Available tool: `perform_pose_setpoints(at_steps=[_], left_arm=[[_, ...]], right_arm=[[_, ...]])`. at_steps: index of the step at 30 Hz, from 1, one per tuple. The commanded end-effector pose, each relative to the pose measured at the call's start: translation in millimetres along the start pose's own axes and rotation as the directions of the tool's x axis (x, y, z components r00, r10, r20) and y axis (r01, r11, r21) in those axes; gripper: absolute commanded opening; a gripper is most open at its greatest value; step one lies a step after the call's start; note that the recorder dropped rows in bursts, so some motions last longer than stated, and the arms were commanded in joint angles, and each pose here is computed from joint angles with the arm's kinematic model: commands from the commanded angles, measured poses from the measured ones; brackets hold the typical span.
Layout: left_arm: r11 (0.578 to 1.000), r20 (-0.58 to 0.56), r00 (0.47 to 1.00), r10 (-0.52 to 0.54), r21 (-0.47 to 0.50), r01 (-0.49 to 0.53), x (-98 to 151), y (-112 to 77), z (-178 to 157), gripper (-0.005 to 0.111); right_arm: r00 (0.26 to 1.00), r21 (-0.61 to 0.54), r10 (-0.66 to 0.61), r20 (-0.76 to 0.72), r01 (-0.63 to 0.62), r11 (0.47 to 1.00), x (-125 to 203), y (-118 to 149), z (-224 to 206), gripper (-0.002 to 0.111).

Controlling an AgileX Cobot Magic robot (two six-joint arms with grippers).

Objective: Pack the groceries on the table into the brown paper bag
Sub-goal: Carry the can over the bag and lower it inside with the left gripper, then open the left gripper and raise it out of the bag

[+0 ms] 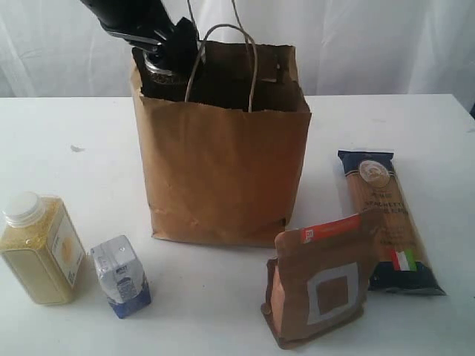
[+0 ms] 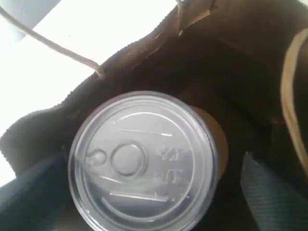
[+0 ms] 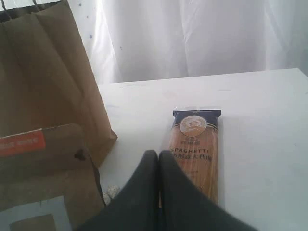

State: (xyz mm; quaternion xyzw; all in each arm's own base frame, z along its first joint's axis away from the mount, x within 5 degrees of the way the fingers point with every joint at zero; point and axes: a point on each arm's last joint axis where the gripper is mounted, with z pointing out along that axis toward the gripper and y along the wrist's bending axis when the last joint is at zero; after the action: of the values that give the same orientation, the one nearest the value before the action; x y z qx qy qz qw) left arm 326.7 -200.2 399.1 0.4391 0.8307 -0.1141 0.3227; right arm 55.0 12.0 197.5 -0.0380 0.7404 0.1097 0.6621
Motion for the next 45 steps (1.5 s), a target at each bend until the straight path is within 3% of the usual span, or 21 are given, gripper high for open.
perform_pose_setpoints(at_steps=[1,6,14,18,21,35,39,45], left_arm=[[1.000,-0.014,1.000,-0.009,0.022,0.009,0.9,-4.4,-5.3,0.095],[1.000,-0.021,1.000,-0.006,0.026,0.007,1.7,-5.9,-9.6,0.095],[0.999,0.065,0.998,0.021,-0.036,-0.019,-1.7,-10.9,-48.4,0.095],[0.994,0.069,0.998,-0.002,-0.107,0.009,1.3,-9.7,-66.9,0.095],[0.995,0.062,0.998,-0.001,-0.103,0.008,3.4,-12.3,-74.2,0.095],[0.980,0.022,0.993,-0.120,-0.157,0.122,36.6,-37.5,-160.7,0.089],[0.946,0.051,0.972,-0.231,-0.222,0.236,47.2,-38.5,-175.5,0.089],[0.912,0.058,0.950,-0.308,-0.267,0.312,58.2,-39.1,-180.7,0.089]], right_arm=[[1.000,0.005,0.005,0.010,-0.005,1.000,0.4,-0.4,-0.2,0.000],[1.000,0.005,0.005,0.010,-0.005,1.000,0.4,-0.4,-0.2,0.000],[1.000,0.005,0.005,0.010,-0.005,1.000,0.4,-0.4,-0.2,0.000],[1.000,0.005,0.005,0.010,-0.005,1.000,0.4,-0.4,-0.2,0.000],[1.000,0.005,0.005,0.010,-0.005,1.000,0.4,-0.4,-0.2,0.000],[1.000,0.005,0.005,0.010,-0.005,1.000,0.4,-0.4,-0.2,0.000],[1.000,0.005,0.005,0.010,-0.005,1.000,0.4,-0.4,-0.2,0.000],[1.000,0.005,0.005,0.010,-0.005,1.000,0.4,-0.4,-0.2,0.000]])
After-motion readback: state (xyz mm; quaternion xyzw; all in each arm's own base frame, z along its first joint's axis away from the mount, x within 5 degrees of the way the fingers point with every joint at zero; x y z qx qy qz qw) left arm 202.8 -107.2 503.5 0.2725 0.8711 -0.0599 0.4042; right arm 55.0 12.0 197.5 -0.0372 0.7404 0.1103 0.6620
